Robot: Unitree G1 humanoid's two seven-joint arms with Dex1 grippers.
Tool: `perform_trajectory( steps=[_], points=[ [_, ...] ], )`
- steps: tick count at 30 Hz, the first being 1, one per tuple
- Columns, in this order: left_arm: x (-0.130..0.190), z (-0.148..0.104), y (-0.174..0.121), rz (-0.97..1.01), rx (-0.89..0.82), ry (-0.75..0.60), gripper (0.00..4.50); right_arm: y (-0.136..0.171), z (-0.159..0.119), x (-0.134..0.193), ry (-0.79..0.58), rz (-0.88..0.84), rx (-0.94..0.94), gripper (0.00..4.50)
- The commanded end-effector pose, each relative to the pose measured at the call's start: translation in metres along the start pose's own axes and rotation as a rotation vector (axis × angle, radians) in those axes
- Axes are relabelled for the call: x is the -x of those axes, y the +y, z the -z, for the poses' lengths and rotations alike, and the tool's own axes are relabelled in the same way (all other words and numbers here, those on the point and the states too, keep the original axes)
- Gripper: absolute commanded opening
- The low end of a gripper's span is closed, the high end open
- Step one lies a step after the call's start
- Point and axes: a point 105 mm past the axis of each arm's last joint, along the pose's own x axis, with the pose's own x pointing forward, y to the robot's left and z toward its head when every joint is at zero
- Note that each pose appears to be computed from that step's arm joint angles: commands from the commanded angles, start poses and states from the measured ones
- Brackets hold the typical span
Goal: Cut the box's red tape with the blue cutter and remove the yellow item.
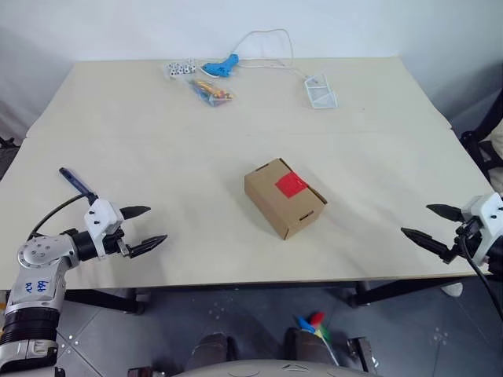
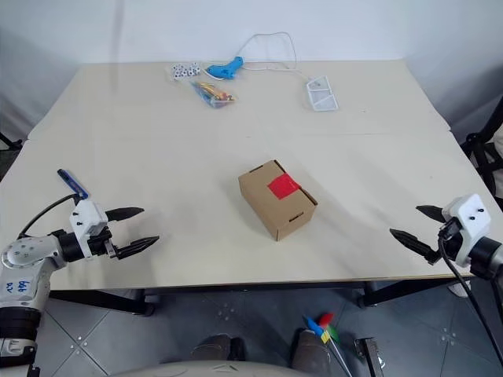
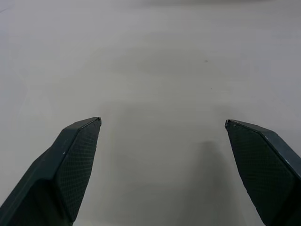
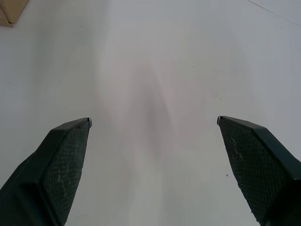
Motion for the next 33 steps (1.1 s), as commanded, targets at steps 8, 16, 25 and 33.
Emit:
perform_trajectory(
  steps=[8,16,25,33],
  points=[
    [0.000,-0.016,0.019,-0.092,0.099,0.003,4.49,-0.006,-0.020,0.009,-0.034,0.071,0.016,4.50],
    [-0.038,-0.051,0.037,-0.120,-0.120,-0.106,3.91,0.024,-0.048,-0.007,-0.092,0.116,-0.081,3.90],
    [-0.108,-0.067,0.050,-0.037,-0.047,-0.090,1.18,0.083,-0.053,-0.024,-0.042,0.098,-0.100,0.78],
    [-0.166,-0.100,0.038,0.027,-0.011,-0.092,0.03,0.117,-0.056,-0.043,0.021,0.105,-0.148,0.00]
  ],
)
